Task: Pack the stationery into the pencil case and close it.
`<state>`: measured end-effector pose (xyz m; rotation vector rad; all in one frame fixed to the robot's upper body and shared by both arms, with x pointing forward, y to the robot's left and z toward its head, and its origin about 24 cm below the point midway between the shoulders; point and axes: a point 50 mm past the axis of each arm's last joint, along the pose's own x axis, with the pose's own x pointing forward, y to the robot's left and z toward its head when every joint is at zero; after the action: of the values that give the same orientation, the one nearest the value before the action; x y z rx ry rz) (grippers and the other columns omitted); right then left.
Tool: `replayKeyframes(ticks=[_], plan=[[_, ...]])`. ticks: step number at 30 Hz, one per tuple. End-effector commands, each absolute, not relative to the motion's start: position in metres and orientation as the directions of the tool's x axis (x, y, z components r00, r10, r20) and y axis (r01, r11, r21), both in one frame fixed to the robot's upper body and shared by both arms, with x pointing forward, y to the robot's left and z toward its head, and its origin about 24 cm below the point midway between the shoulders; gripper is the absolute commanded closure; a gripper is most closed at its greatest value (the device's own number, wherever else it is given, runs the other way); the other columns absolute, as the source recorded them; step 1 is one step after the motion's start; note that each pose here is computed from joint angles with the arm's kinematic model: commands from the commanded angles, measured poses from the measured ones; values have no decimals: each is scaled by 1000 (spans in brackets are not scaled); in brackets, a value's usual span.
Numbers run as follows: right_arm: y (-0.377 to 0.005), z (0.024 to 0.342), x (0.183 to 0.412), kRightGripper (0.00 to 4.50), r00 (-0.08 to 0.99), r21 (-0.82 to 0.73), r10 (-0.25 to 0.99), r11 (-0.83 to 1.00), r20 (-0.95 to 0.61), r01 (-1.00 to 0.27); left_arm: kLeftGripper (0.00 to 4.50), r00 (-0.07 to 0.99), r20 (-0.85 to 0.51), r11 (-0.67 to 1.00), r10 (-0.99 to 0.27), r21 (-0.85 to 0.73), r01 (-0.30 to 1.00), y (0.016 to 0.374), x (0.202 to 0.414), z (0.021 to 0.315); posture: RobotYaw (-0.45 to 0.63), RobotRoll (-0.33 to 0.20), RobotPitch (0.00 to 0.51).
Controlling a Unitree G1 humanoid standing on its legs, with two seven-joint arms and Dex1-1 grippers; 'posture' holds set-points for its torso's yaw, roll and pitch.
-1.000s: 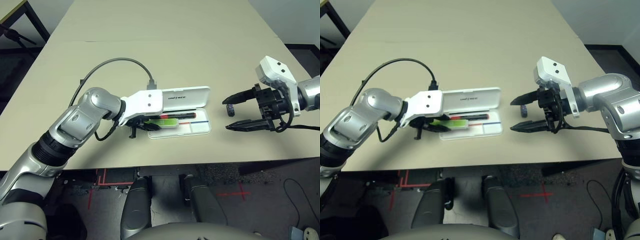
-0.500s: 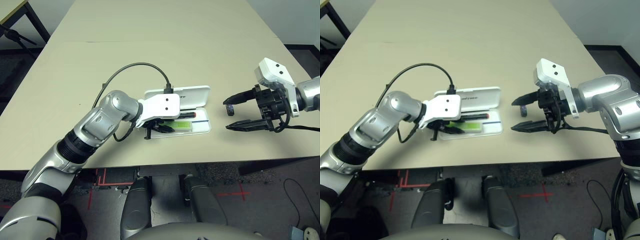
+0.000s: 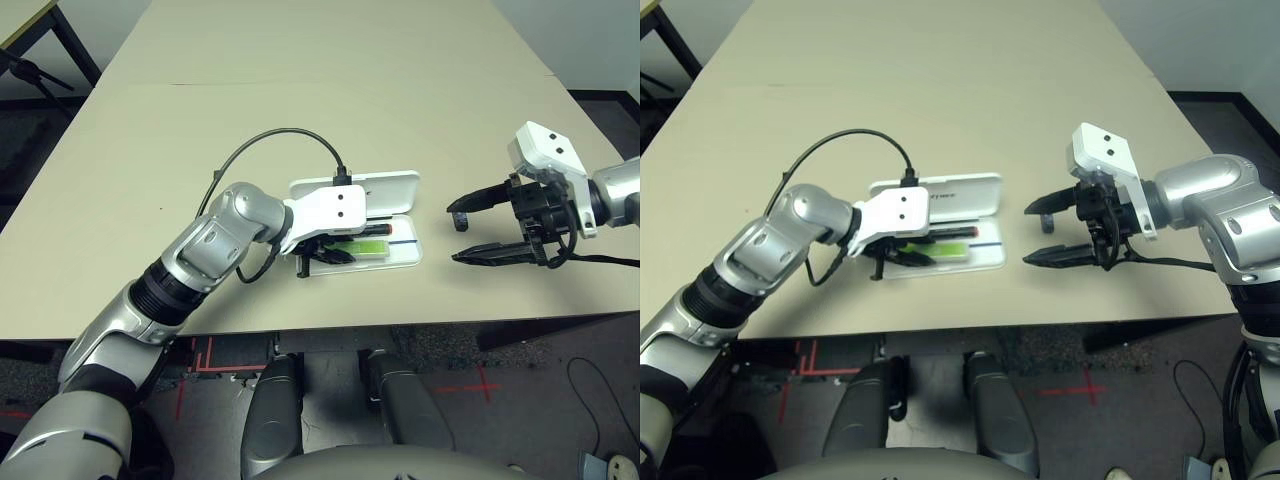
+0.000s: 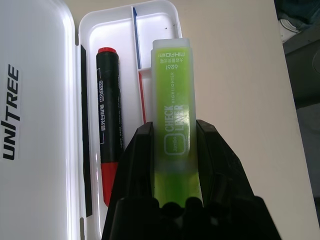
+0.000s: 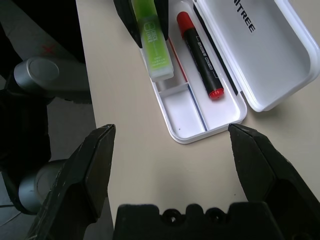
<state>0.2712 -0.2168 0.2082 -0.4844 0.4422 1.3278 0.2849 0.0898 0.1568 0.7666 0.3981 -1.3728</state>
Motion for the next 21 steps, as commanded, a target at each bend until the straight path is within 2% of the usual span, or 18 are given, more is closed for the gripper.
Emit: replayKeyframes(ticks=[1,2,8,21], plan=[[-214,205,271,0,176,-82,801,158,-572,-984,2660,191,-675,15,-712,257,966,92,282,156,-24,0,168],[-214,205,271,0,176,-81,801,158,-572,-984,2375,194,-676,17,-711,259,966,93,282,156,-24,0,168],[-214,203,271,0,176,-78,803,160,-570,-984,20,203,-676,26,-708,263,964,101,281,159,-23,0,170],[-216,200,273,0,186,-70,802,178,-568,-982,20,329,-650,130,-685,335,933,157,277,181,-24,0,169]])
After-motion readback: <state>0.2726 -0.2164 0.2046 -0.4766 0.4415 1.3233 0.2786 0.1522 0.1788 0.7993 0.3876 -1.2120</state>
